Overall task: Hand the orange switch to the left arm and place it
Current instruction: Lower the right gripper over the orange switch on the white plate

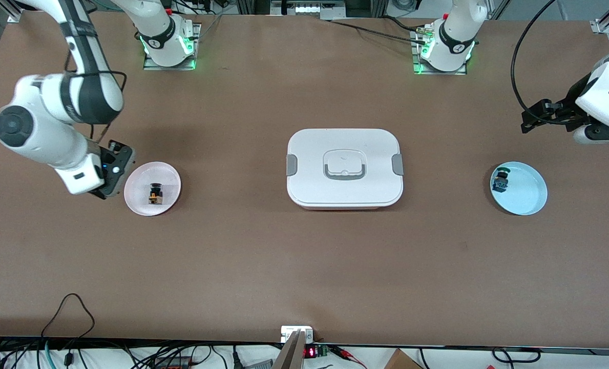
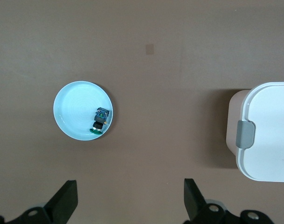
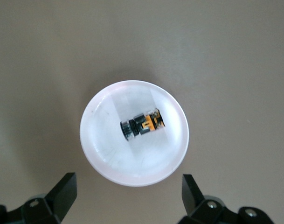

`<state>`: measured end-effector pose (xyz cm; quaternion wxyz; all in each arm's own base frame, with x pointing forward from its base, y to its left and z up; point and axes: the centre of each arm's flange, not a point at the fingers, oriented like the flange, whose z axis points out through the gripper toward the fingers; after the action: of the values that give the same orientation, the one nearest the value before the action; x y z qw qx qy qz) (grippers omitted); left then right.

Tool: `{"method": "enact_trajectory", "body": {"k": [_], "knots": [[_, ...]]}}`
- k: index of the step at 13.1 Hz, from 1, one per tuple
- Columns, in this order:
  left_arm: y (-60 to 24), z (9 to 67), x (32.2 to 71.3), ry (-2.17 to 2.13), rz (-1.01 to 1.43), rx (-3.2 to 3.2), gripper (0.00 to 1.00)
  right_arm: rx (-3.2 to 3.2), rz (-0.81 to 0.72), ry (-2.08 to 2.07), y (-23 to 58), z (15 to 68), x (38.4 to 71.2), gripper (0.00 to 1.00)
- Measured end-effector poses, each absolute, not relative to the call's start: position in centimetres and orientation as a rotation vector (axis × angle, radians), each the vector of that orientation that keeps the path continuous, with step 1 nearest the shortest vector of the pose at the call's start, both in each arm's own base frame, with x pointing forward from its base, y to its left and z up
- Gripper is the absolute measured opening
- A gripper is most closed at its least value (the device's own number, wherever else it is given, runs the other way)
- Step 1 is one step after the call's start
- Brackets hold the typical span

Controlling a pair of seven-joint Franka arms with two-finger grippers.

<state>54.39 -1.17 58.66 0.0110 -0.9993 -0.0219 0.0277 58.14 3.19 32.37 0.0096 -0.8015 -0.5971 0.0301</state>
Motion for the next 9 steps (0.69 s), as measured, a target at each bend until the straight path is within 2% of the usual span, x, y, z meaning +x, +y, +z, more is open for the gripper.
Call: {"method": "enact_trajectory", "body": {"k": [3, 9], "knots": [[-1.2, 58.7, 54.4, -0.068, 0.086, -3.118, 1.00, -2.393, 0.056, -2.026, 3.2, 28.3, 58.3, 1.00], [-1.2, 58.7, 54.4, -0.068, 0.086, -3.118, 1.00, -2.307, 0.068, -2.111, 3.2, 24.0, 58.2, 1.00]]}}
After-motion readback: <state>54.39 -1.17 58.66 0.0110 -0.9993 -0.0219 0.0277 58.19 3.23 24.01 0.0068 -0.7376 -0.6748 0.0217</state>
